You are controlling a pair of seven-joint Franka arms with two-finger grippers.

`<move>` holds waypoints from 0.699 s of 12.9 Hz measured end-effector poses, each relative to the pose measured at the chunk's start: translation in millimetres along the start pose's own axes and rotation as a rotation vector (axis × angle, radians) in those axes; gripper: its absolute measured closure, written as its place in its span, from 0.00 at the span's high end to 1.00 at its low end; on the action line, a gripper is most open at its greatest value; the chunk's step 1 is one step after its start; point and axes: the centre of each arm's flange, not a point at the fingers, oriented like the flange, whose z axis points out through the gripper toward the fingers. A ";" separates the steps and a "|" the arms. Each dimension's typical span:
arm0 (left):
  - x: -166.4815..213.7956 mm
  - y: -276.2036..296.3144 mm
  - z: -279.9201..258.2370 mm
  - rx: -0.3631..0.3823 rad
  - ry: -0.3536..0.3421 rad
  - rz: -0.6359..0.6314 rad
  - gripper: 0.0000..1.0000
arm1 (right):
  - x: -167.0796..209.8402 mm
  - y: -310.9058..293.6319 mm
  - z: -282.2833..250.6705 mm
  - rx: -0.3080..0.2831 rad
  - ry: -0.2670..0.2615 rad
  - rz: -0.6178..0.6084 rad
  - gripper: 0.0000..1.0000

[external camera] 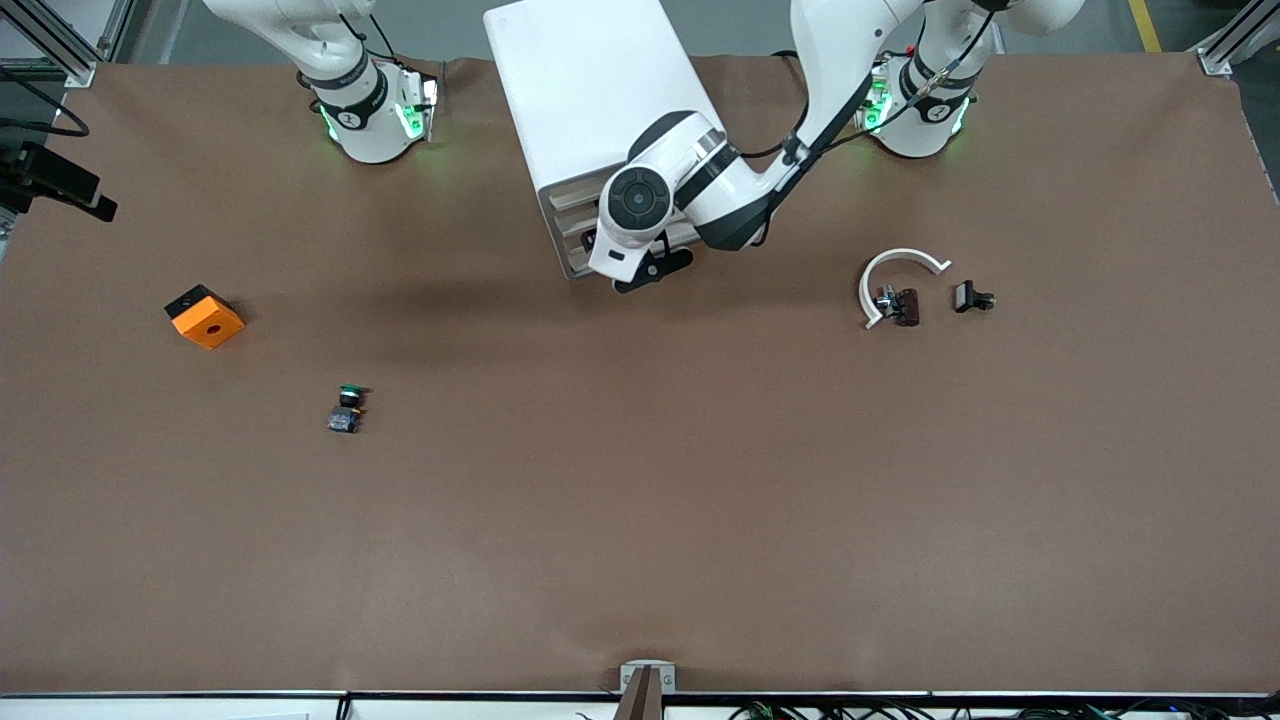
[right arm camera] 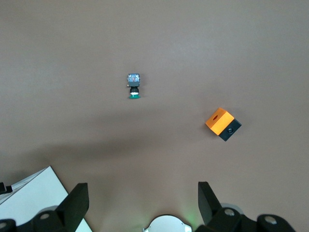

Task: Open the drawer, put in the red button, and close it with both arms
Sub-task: 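Push the drawer front into the cabinet with the left gripper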

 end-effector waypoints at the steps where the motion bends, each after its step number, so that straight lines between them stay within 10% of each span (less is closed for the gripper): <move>1: -1.0 0.2 0.3 0.001 0.001 -0.002 1.00 | 0.4 -1.0 -0.2 0.000 0.003 -0.002 1.00; 6: 20.2 -2.6 -12.5 -0.015 0.009 -0.043 1.00 | 0.7 0.7 -0.4 -0.020 0.006 -0.001 1.00; 9: 101.7 -25.6 -61.7 -0.048 0.097 -0.118 1.00 | 0.8 0.1 -0.5 -0.022 0.006 -0.002 1.00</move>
